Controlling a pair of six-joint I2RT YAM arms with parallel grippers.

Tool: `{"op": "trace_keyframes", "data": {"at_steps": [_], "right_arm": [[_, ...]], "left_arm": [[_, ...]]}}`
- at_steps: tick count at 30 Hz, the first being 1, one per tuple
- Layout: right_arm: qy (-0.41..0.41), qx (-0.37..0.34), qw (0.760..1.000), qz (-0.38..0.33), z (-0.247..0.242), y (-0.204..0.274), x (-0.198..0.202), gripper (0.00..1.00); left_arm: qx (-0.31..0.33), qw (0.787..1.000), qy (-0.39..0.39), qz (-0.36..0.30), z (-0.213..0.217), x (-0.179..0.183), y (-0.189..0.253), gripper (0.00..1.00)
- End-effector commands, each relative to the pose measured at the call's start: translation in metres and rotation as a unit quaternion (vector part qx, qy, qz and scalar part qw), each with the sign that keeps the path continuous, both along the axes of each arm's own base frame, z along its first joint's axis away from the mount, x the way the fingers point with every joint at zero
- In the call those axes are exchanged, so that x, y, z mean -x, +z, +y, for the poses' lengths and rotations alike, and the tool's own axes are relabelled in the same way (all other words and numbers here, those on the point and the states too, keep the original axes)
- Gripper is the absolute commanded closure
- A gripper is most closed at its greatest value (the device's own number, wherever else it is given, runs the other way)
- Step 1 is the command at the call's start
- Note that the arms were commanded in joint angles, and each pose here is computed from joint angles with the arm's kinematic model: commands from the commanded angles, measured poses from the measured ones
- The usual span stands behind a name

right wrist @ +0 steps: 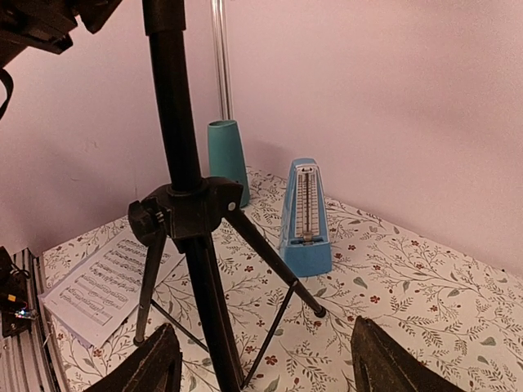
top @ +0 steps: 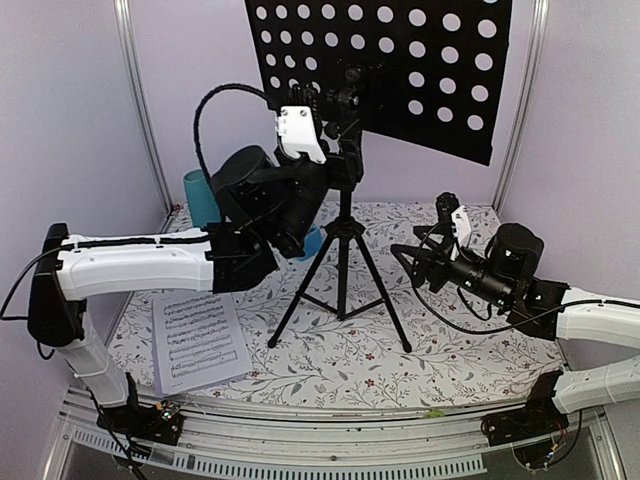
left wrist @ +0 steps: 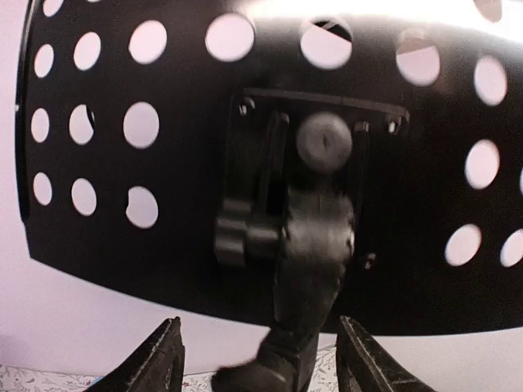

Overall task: Set up the instrument practice props
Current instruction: Hold the music stand at the center of the board.

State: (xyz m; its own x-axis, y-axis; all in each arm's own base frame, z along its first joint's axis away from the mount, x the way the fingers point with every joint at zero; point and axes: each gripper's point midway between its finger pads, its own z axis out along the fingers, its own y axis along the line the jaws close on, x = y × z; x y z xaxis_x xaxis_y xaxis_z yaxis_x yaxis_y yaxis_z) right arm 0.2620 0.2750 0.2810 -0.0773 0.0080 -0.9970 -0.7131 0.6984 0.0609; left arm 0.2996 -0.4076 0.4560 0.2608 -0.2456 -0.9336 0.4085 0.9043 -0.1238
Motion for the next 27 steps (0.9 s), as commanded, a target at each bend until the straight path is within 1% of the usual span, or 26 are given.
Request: {"op": "trace_keyframes", "data": {"at_steps": [1,4,5,7,8,9,14,17,18,20,22,24,27], "right_arm": [[0.006,-0.018,1.0,-0.003,-0.001,0.002,0.007,0.27],[0.006,-0.027,1.0,-0.003,-0.004,0.0,0.011,0.25],[0.003,-0.03,1.0,-0.004,-0.005,-0.001,0.012,0.22],[-0.002,-0.037,0.999,-0.013,-0.01,0.002,0.015,0.14],[-0.004,-0.041,0.999,-0.02,-0.013,0.005,0.016,0.06],[-0.006,-0.045,0.999,-0.026,-0.016,0.007,0.018,0.0],[-0.017,-0.079,0.995,-0.052,-0.032,0.028,0.027,0.01],[0.012,-0.127,0.991,-0.052,-0.034,0.041,0.04,0.01],[0.03,-0.135,0.989,-0.055,-0.03,0.045,0.045,0.01],[0.061,-0.135,0.988,-0.046,-0.016,0.049,0.05,0.01],[0.06,-0.131,0.988,-0.046,-0.002,0.047,0.056,0.01],[0.045,-0.107,0.991,-0.069,0.011,0.044,0.061,0.02],[0.039,-0.082,0.993,-0.081,0.024,0.04,0.061,0.03]], "left_arm": [[0.026,0.998,-0.044,-0.025,0.012,0.018,0.032,0.3],[0.002,0.996,-0.088,-0.021,0.01,0.027,0.026,0.16],[-0.008,0.994,-0.104,-0.017,0.011,0.03,0.022,0.11],[-0.023,0.99,-0.138,-0.005,0.014,0.034,0.012,0.01],[-0.031,0.987,-0.16,0.0,0.015,0.037,0.008,0.01],[-0.033,0.984,-0.176,0.007,0.02,0.039,0.004,0.01],[-0.064,0.969,-0.236,-0.025,0.037,0.068,-0.011,0.01],[-0.103,0.956,-0.273,-0.014,0.036,0.062,-0.019,0.01],[-0.12,0.947,-0.297,-0.006,0.033,0.059,-0.024,0.02],[-0.145,0.925,-0.352,-0.012,0.028,0.06,-0.029,0.08],[-0.17,0.906,-0.387,-0.01,0.024,0.054,-0.038,0.11],[-0.187,0.896,-0.403,-0.003,0.024,0.041,-0.044,0.15],[-0.196,0.878,-0.437,-0.002,0.021,0.033,-0.05,0.19]]}}
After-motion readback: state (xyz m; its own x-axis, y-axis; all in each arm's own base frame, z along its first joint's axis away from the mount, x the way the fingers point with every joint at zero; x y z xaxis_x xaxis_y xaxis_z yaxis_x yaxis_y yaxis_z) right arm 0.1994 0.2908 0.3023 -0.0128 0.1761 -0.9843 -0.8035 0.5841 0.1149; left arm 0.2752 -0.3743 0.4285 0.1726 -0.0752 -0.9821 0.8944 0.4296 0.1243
